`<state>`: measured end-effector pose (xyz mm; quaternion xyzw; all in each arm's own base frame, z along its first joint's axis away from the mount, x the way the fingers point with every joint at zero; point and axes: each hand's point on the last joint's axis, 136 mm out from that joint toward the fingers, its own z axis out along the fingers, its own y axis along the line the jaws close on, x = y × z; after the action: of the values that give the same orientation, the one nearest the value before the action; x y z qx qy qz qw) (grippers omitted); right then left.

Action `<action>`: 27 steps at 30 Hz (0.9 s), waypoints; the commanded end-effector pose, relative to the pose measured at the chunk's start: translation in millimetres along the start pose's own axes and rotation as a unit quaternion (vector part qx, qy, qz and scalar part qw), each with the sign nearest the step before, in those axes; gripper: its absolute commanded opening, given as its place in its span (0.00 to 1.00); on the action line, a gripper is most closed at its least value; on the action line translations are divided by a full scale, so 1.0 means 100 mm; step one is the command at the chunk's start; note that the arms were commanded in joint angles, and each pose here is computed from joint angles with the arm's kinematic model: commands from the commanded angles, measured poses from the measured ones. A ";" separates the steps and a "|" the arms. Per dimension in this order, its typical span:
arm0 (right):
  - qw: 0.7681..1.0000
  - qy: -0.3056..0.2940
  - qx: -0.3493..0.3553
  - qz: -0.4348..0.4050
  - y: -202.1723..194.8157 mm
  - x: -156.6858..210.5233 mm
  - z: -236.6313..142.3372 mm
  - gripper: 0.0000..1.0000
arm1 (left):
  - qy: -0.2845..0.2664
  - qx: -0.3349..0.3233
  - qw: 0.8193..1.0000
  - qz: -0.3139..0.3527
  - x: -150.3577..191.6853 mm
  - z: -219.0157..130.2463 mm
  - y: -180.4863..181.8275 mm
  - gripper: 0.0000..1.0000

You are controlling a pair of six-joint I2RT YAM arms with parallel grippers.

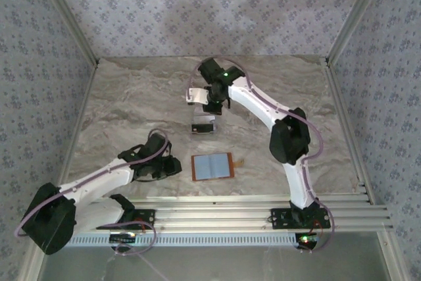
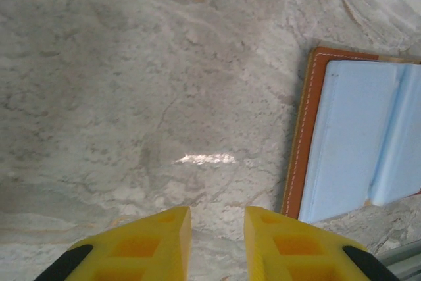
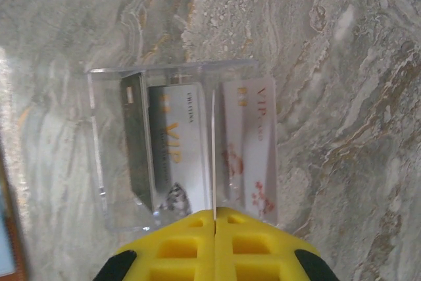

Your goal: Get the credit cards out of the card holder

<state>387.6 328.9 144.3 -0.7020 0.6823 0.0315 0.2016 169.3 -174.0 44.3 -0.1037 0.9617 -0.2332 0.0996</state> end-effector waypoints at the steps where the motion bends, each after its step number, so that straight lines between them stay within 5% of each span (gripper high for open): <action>1: 0.998 0.035 -0.023 -0.042 0.00 0.12 0.07 0.00 | -0.006 -0.011 1.000 -0.019 0.00 -0.04 0.09 0.29; 13: 0.997 0.032 -0.048 -0.049 0.04 0.10 0.38 0.01 | -0.006 -0.009 0.999 -0.032 -0.03 -0.04 0.15 0.29; 19: 0.999 0.029 0.016 -0.037 -0.24 0.05 0.32 0.28 | -0.006 -0.007 0.999 -0.031 -0.06 -0.04 0.14 0.29; 27: 0.991 0.008 0.135 0.013 -0.68 0.00 -0.10 0.36 | -0.008 -0.011 1.000 -0.022 -0.17 -0.07 0.12 0.30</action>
<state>435.9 333.8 122.8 -0.6916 0.6844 -0.0306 0.2288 176.1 -153.7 38.1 -0.1416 0.9600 -0.2203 0.0995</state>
